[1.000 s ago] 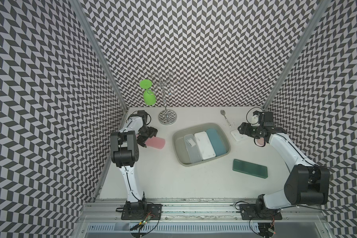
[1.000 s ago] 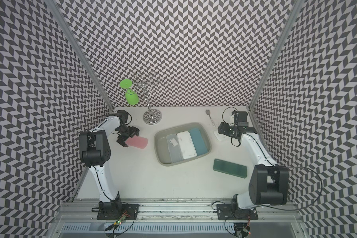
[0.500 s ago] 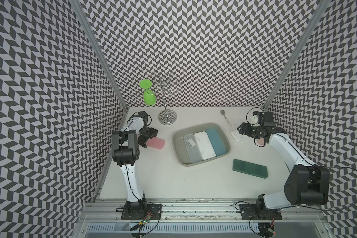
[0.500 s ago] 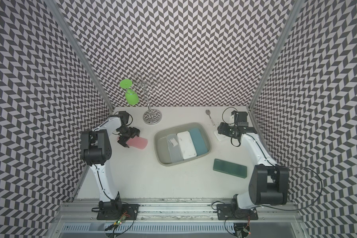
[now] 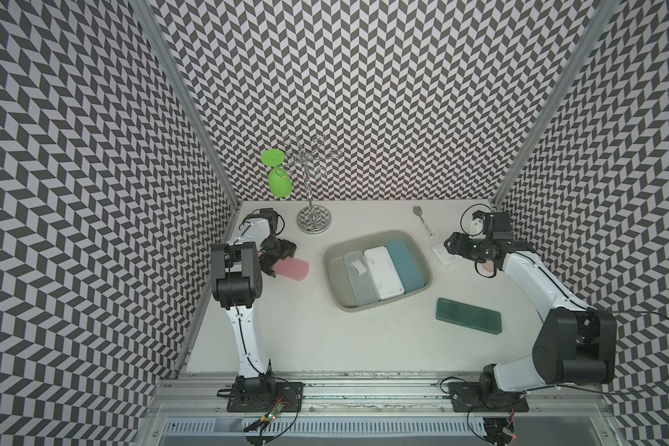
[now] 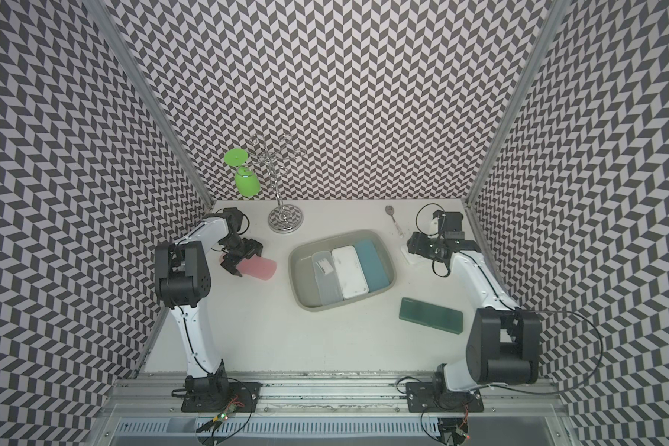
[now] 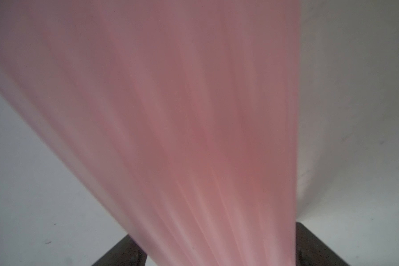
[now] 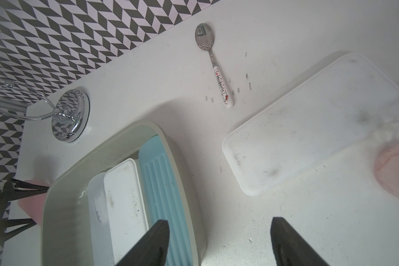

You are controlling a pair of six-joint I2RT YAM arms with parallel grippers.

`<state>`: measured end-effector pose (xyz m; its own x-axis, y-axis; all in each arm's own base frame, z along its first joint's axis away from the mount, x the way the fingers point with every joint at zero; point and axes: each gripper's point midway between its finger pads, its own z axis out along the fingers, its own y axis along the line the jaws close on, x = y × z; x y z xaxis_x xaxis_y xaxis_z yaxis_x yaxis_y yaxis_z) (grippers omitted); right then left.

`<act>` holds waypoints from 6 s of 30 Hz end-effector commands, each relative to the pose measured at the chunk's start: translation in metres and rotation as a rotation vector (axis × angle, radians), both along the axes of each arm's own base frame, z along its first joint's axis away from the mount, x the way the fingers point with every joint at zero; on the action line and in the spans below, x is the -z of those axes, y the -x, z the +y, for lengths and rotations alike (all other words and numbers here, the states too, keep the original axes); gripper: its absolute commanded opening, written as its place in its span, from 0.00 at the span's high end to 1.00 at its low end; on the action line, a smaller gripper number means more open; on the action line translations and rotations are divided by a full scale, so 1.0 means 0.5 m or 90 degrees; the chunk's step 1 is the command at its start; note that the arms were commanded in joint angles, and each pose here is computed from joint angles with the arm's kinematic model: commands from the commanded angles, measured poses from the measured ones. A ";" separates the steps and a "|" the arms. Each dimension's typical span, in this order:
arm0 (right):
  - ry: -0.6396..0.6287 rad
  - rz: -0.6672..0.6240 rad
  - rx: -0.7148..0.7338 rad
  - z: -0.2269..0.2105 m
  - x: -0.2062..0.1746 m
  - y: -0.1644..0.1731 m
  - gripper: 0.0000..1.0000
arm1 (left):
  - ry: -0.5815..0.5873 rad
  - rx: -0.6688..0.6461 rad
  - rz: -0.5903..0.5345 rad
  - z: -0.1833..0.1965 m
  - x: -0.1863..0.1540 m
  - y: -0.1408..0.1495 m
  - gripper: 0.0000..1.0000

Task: Put the pencil case into the storage box
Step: Pick up the pencil case from the center of the board, then place the pencil case at the storage box.

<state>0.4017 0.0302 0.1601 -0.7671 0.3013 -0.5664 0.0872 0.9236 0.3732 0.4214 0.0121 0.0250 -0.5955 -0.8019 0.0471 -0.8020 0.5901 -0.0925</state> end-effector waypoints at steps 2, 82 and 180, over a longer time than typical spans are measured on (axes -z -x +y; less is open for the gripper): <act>-0.001 -0.041 0.001 -0.003 -0.026 -0.007 0.26 | 0.010 0.037 0.036 0.000 0.081 0.014 0.05; -0.026 -0.030 -0.015 0.003 0.012 -0.004 0.26 | 0.076 0.541 -0.015 -0.606 -0.058 0.117 0.14; 0.014 0.449 0.200 -0.076 0.286 -0.065 0.00 | 0.049 0.562 -0.188 -0.402 -0.236 0.086 0.00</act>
